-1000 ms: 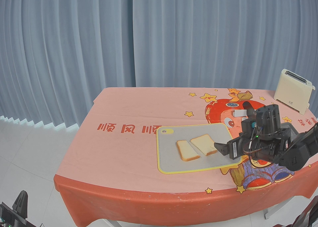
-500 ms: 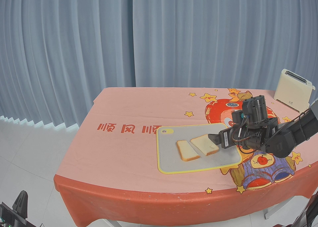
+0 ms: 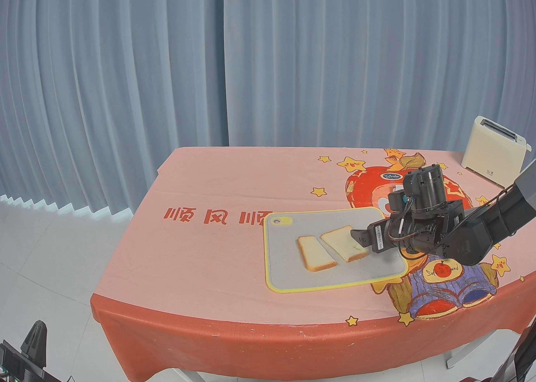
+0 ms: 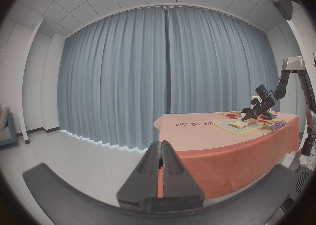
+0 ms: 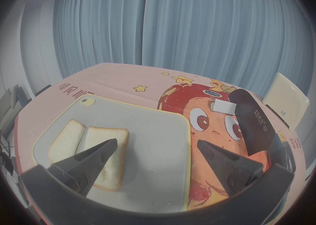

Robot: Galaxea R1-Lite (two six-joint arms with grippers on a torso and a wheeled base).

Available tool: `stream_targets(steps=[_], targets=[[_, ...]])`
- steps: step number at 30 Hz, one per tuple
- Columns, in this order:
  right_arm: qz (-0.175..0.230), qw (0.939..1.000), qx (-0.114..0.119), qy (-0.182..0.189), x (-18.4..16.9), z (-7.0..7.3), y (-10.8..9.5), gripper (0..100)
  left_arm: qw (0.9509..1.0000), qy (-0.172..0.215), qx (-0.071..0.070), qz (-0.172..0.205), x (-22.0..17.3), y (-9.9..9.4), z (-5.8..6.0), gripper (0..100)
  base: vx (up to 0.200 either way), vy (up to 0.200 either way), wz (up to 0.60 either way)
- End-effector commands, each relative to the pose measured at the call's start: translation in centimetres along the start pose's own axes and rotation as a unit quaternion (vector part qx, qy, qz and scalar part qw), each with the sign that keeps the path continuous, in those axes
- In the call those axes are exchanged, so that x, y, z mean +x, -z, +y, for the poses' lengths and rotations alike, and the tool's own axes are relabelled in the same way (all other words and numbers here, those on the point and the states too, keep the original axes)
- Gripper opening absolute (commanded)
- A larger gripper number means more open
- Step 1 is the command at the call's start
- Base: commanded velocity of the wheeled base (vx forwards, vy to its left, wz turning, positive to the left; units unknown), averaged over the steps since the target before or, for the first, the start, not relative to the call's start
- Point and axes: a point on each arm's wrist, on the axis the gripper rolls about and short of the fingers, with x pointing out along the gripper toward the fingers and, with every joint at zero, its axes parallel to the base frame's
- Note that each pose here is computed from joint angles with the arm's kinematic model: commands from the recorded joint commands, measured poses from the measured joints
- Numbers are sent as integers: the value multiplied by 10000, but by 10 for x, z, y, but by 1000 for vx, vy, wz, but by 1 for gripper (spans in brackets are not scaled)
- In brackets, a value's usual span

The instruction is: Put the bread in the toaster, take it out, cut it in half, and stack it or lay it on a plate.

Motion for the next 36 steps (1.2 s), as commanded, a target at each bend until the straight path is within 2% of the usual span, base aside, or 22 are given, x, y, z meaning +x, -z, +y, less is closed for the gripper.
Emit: stream_targets(steps=[1, 11, 12, 17, 26, 36], targets=[[31, 10000, -5, 2, 1, 0, 1, 100, 10000, -3, 1, 89, 1, 5, 0, 0, 0, 0, 0], [163, 9998, -63, -6, 9, 4, 7, 100, 10000, -3, 2, 97, 1, 5, 0, 0, 0, 0, 0], [184, 9998, -84, 25, 9, 4, 8, 0, 10000, -3, 1, 89, 1, 5, 0, 0, 0, 0, 0], [264, 9995, -149, 32, 9, 5, 12, 0, 10000, -3, 2, 97, 1, 5, 0, 0, 0, 0, 0], [242, 9996, -132, 37, 5, 3, 12, 0, 10000, -3, 1, 89, 1, 5, 0, 0, 0, 0, 0], [-328, 9995, 29, 4, -28, -2, -10, 0, 10000, -3, 2, 97, 1, 5, 0, 0, 0, 0, 0]])
